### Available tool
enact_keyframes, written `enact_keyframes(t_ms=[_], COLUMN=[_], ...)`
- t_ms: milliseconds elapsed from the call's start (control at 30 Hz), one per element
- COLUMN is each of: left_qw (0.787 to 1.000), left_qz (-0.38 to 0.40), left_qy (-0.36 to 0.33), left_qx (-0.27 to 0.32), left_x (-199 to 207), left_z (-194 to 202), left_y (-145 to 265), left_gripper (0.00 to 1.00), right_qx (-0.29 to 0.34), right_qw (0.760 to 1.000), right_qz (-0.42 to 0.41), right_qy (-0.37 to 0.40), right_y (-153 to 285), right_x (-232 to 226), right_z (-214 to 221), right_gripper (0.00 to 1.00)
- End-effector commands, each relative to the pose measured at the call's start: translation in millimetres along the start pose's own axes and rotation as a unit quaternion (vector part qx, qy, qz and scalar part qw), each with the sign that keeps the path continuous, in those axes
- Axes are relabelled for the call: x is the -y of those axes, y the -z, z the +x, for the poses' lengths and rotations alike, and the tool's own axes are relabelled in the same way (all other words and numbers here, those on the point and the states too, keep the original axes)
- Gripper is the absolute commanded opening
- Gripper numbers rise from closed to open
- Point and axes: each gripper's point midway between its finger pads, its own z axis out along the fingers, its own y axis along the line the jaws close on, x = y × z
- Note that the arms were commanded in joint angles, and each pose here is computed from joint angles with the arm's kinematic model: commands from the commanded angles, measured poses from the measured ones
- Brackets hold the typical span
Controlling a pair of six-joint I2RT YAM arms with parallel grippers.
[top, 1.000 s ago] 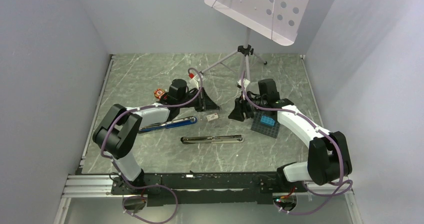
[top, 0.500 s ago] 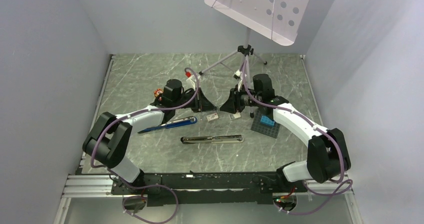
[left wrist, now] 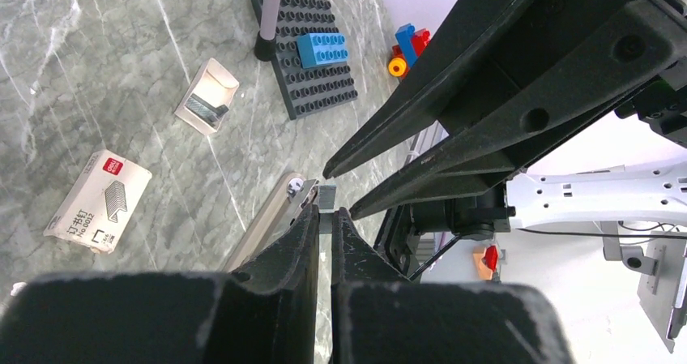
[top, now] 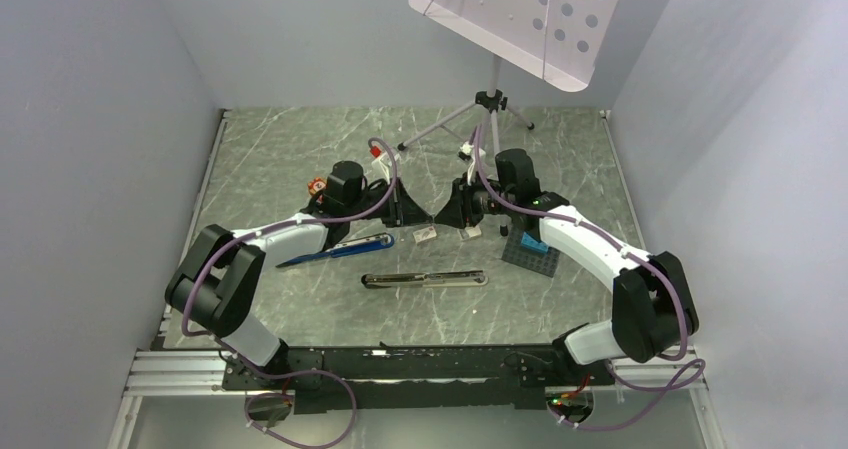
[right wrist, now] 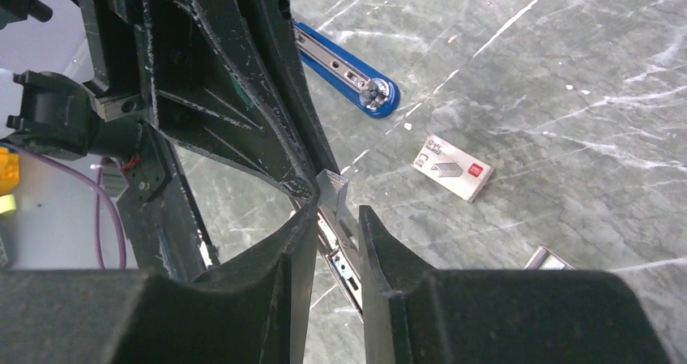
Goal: Load the staples into the stapler
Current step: Adjust the staple.
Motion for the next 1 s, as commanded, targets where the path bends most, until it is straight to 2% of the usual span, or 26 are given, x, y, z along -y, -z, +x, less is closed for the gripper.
enact_keyframes(t_ms=[0, 967], left_qw=[0.999, 0.999], left_qz=[0.021, 0.016], left_qy=[-0.02, -0.018], left_qx=[0.019, 0.031], left_x=[14.7, 14.6], left_z=[-8.6, -11.7], left_y=[5.7, 7.4], left_gripper=[0.1, 0.09], right_qx=[0.015, -0.015], right_qw=[1.0, 0.999], right_qz=[0.011, 0.009], right_qy=[0.021, 0.044], right_y=[0.7, -13.3], right_x=[0.8, -6.0], right_z=[-17.8, -8.7], right_gripper=[0.29, 0.17])
